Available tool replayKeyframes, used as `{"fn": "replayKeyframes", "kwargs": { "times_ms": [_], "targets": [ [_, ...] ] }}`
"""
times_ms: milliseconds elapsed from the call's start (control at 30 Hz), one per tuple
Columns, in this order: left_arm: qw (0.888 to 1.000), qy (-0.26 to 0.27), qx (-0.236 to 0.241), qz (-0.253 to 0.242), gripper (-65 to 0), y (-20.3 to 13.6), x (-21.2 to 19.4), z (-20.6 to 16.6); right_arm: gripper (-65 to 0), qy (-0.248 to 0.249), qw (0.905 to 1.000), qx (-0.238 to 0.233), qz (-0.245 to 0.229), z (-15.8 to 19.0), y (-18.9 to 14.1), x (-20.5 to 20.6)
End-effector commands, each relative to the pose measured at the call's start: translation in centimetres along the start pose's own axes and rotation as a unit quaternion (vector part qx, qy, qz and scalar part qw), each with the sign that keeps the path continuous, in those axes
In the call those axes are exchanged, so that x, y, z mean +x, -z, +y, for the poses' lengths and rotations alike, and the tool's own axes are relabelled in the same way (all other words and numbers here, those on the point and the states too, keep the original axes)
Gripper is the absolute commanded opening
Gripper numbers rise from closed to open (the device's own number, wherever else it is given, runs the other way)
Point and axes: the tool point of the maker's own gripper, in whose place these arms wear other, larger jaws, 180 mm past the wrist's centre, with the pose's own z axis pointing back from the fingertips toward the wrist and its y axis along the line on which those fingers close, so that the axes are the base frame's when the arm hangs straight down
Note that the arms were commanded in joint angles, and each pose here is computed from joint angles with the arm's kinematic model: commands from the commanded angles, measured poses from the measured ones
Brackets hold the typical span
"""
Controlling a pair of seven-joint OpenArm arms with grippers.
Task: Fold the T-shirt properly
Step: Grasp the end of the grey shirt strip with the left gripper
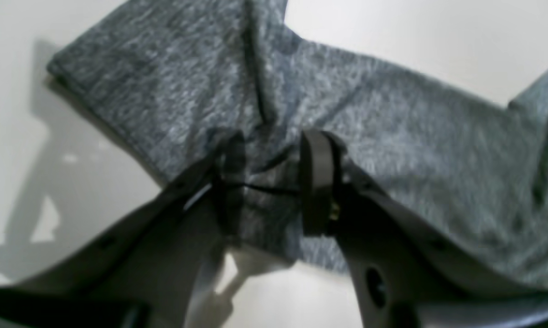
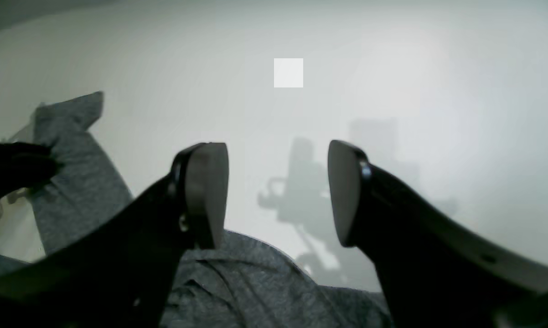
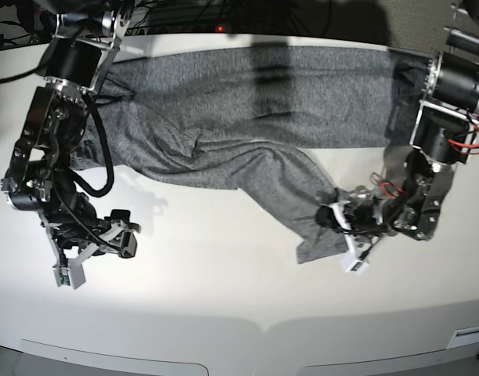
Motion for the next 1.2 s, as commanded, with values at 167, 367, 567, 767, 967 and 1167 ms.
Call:
{"fn": "replayKeyframes", "kwargs": {
  "times_ms": [167,367,567,767,967,1167],
  "targets": [
    [0.986,-0.08,0.019,0.145,-44.4,-2.9,-9.6,3.5,-30.1,-0.01,0.9993,0.003,-0.035,0.1,-0.5,2.3],
    [0.968,-0.115,0.022,0.22,-44.4,-4.6,-17.2,4.1,-30.1,-0.01,0.9993,0.003,-0.036,0.1,-0.5,2.4],
    [0.958,-0.127,0.054,0.25,-44.4,-7.0,-21.8,6.2,-30.1,-0.01,0.9993,0.003,-0.035,0.1,-0.5,2.3],
    [0.95,-0.145,0.106,0.254,-44.4,-9.9,-22.9,9.7,-30.1,-0.01,0.9993,0.003,-0.035,0.1,-0.5,2.4],
    [0.949,-0.186,0.132,0.22,-44.4,-11.2,-21.8,11.5,-30.1,-0.01,0.9993,0.003,-0.036,0.1,-0.5,2.4],
    [0.961,-0.236,0.056,0.132,-44.4,-9.3,-18.0,9.1,-30.1,-0.01,0.9993,0.003,-0.037,0.1,-0.5,2.4]
  ]
}}
